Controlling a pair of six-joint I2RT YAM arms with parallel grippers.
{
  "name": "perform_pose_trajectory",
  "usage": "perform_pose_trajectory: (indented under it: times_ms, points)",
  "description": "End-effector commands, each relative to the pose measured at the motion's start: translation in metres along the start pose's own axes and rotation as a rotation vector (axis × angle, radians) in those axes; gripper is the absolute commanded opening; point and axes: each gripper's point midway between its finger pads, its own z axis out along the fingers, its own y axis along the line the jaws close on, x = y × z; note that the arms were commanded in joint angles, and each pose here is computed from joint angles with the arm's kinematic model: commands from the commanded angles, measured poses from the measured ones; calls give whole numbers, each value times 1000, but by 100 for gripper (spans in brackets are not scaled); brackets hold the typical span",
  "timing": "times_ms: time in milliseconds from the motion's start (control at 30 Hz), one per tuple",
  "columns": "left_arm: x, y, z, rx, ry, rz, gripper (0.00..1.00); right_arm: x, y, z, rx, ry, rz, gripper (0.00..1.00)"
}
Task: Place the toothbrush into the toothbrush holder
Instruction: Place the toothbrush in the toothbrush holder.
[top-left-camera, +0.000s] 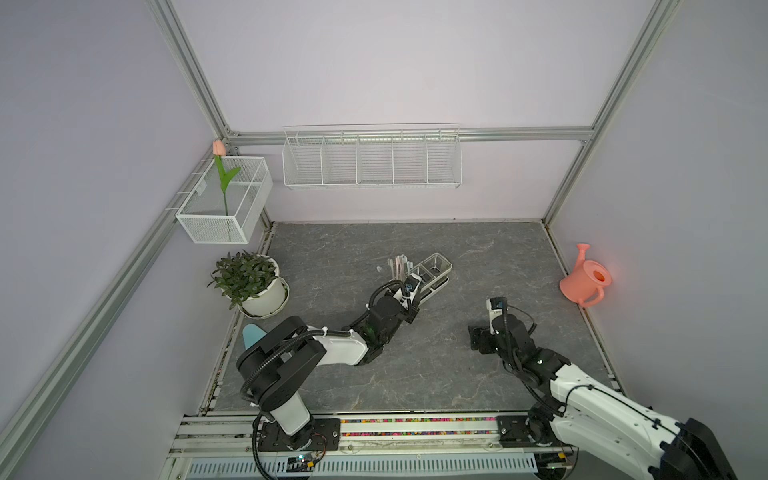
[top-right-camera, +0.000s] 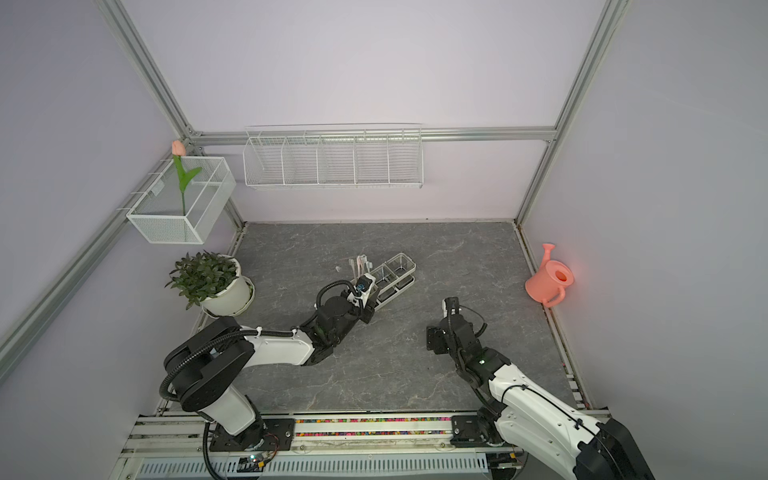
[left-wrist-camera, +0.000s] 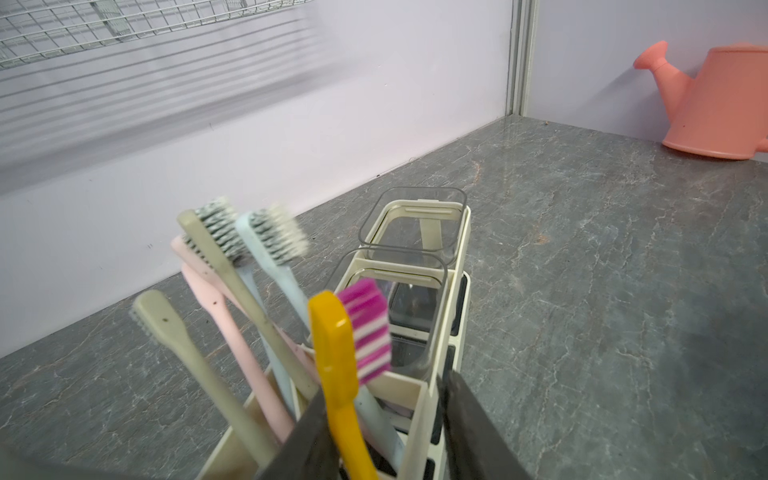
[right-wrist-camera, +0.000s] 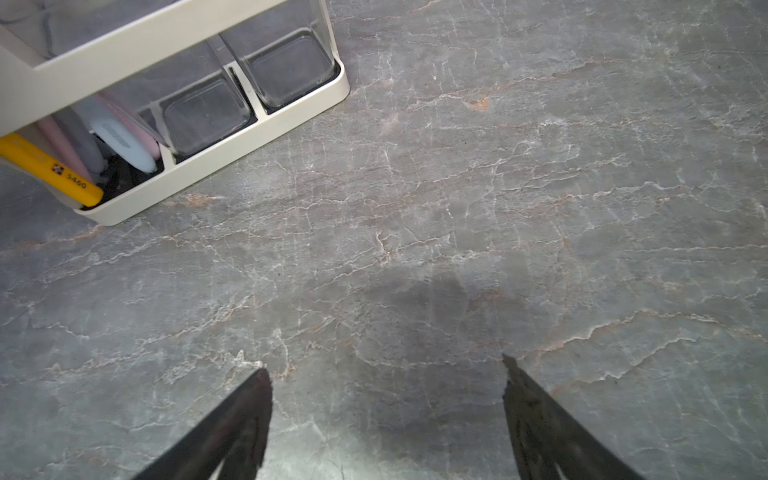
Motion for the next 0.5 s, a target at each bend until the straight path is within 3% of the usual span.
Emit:
perform_pose_trajectory:
  times_ms: [0,467]
  points:
    - [-27,1,-1,-10,-53,13,43,0,0,0,-8,-8,-1,89]
    - [-39,4,-11,-25,-81,5,48,-1,0,0,-9,-10,2,89]
